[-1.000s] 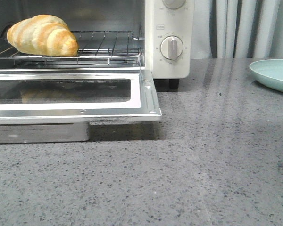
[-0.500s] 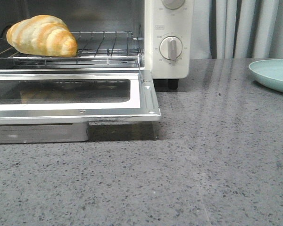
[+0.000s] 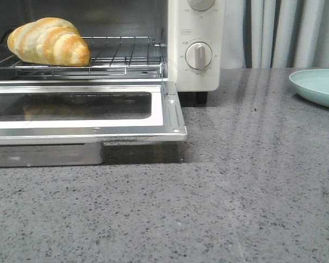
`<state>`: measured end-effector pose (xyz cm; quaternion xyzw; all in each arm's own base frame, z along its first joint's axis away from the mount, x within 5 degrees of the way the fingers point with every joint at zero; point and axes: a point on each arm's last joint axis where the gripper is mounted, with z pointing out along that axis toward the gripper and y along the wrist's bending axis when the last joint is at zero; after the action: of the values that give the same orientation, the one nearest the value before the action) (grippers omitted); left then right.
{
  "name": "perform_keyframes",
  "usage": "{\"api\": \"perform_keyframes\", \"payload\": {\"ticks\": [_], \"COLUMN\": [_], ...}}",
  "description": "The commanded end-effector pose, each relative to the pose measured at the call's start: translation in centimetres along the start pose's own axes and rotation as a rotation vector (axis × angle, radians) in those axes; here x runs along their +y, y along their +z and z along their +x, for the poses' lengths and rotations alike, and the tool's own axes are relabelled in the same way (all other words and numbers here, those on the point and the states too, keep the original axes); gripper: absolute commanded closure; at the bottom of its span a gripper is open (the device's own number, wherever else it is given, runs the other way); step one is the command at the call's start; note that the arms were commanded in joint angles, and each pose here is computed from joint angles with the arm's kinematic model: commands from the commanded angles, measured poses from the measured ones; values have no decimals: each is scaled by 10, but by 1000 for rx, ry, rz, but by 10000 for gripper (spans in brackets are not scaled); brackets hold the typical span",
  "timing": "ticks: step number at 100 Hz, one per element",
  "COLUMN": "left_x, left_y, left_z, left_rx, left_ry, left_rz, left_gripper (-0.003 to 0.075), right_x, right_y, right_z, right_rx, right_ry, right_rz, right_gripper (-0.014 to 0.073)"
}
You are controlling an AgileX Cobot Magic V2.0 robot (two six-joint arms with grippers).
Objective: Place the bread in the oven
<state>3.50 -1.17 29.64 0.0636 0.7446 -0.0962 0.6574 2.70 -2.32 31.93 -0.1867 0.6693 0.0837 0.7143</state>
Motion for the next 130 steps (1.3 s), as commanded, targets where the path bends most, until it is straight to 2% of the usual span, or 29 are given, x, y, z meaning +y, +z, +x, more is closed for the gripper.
{"api": "perform_keyframes", "payload": {"ticks": [1, 29, 35, 48, 54, 66, 69, 74, 100, 130], "left_x": [-1, 0, 2, 7, 9, 12, 12, 12, 15, 15], "left_y": [-2, -2, -1, 11, 18, 30, 30, 29, 30, 30], "left_z": [-14, -9, -3, 29, 50, 94, 103, 111, 112, 112], "left_rx": [-89, -93, -128, -252, -267, -138, -21, 75, 72, 67], "left_ry": [-20, -19, 49, 93, 98, 94, 91, 98, 99, 98], "left_rz": [2, 1, -19, -54, -60, -60, -54, -52, -100, -105], "left_gripper": [741, 741, 741, 741, 741, 741, 741, 741, 741, 741], "right_x": [-1, -1, -1, -1, -1, -1, -1, -1, 0, 0], "right_y": [0, 0, 0, 0, 0, 0, 0, 0, 0, 0], "right_z": [-11, -11, -11, -11, -11, -11, -11, -11, -11, -11], "right_rx": [-62, -62, -62, -62, -62, -62, -62, -62, -60, -60], "right_ry": [-26, -26, -26, -26, -26, -26, -26, -26, -26, -26], "right_rz": [4, 4, 4, 4, 4, 4, 4, 4, 4, 4], "right_gripper": [653, 653, 653, 653, 653, 653, 653, 653, 653, 653]}}
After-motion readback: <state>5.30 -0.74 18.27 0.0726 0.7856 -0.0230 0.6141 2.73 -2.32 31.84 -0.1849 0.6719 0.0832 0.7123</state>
